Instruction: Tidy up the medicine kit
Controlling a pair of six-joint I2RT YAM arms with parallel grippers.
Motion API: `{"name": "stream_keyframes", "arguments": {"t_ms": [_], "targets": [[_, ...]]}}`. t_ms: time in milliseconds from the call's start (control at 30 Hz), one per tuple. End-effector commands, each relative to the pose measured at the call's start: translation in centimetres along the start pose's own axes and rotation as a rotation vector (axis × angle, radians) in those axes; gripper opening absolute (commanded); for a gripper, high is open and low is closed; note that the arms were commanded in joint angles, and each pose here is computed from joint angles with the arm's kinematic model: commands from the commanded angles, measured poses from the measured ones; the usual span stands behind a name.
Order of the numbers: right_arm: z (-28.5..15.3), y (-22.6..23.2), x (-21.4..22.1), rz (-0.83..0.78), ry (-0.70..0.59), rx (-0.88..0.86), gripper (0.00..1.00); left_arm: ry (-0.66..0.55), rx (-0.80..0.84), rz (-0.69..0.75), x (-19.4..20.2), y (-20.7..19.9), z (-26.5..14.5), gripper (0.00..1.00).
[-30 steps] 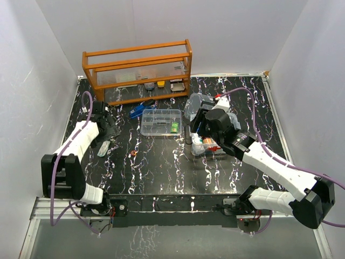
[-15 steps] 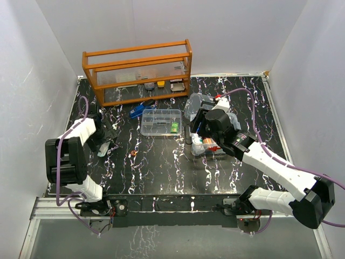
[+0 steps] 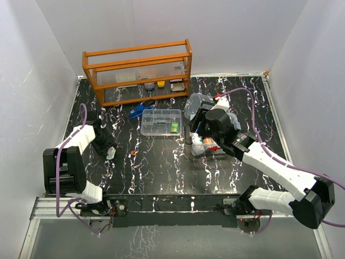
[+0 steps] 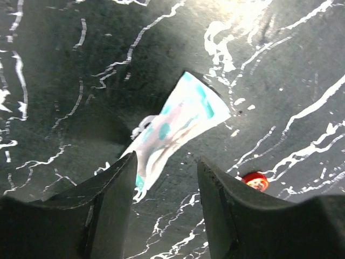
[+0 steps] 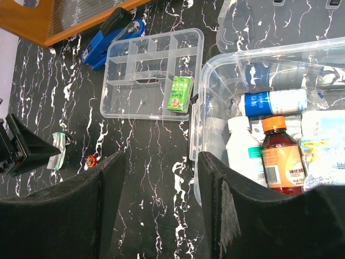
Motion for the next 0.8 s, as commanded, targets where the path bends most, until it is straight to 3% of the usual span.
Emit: {"name": "stream_keyframes", "arguments": {"t_ms": [0, 167, 467, 767], "targets": [[0.1, 0.7, -0.8, 0.017, -0.040, -0.039, 0.53, -0.045, -0.100, 0.016, -0.6, 1.4, -1.2, 0.49], [0.2, 0.6, -0.7, 0.021, -0.036, -0.038, 0.53, -0.060, -0.133, 0.077, -1.7, 1.8, -1.2, 0.48], [0.3, 0.6, -0.6, 0.019, -0.032, -0.038, 0.52, 0.007, -0.027, 0.143, -2.0, 0.3, -0.1, 0.54], [0.3, 0.7, -0.5, 0.020, -0.029, -0.042, 0.52, 0.009, -0.113, 0.144, -1.9, 1.6, 0.1, 0.29]]}}
Point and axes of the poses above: each gripper's point midway between its finger pads, its own z axis out along the fingers, its own y axis along the line the jaws close on, x = y × z, the point moved 4 cm from there along -z, back along the fingers, and after that the axes turned 11 degrees about z, right-handed, at the moved point
